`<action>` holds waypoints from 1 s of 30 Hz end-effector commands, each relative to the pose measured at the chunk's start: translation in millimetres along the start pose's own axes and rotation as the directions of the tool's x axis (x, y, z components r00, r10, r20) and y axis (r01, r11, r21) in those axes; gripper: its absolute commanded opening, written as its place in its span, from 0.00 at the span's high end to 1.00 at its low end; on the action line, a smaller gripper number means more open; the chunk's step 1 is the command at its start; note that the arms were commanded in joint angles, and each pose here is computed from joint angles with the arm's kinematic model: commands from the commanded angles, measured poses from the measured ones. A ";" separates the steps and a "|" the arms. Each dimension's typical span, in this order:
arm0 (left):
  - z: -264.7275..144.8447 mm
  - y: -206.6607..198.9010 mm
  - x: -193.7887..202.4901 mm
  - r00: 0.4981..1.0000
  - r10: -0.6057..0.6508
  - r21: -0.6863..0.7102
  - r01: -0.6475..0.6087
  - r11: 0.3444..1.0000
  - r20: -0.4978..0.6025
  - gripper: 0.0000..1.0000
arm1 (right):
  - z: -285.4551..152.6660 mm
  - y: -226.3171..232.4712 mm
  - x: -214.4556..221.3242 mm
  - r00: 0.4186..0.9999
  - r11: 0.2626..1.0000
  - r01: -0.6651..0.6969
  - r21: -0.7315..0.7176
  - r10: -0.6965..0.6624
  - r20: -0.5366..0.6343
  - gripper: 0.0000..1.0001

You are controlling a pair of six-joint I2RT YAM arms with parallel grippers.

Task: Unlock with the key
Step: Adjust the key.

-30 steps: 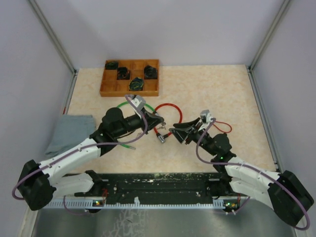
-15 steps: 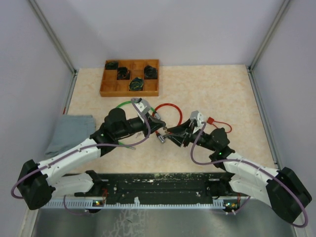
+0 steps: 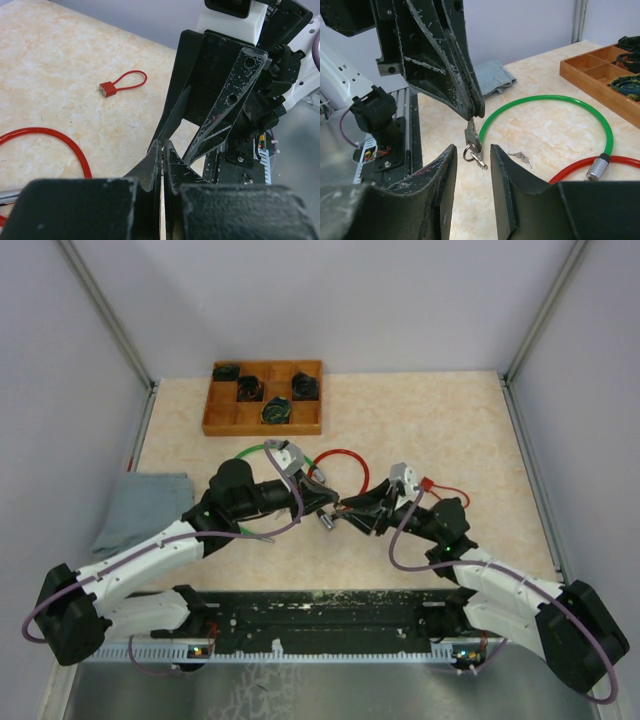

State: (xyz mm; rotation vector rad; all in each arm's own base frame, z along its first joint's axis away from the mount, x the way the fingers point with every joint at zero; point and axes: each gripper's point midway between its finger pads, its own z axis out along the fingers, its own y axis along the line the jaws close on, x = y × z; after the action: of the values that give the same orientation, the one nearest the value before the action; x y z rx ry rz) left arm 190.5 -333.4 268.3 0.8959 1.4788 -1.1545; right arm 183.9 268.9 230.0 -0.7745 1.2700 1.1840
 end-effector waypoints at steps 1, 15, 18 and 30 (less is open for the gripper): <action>-2.2 -9.3 -9.0 0.999 0.013 0.038 -0.014 0.999 0.033 1.00 | 2.9 6.3 -38.9 0.991 0.995 0.092 -0.037 -0.087 0.106 0.68; 2.2 -18.8 -13.0 0.998 -0.013 0.100 0.007 0.995 0.054 1.00 | 9.3 27.0 -37.8 0.992 0.980 0.048 -0.195 -0.025 0.120 0.88; 3.2 -17.1 -12.0 0.998 -0.018 0.095 0.013 0.995 0.057 1.00 | 8.2 28.8 -38.0 0.992 0.978 0.055 -0.202 -0.030 0.125 0.89; 1.5 -17.1 -13.2 0.994 -0.046 0.089 0.037 0.995 0.097 1.00 | 4.1 33.5 -44.5 0.984 0.976 0.054 -0.209 -0.015 0.180 0.79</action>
State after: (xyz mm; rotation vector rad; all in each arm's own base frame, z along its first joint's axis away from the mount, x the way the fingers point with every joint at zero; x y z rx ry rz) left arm 177.9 -339.1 285.9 0.8779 1.3889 -1.2757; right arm 166.5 275.9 252.1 -0.8178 1.1375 1.3536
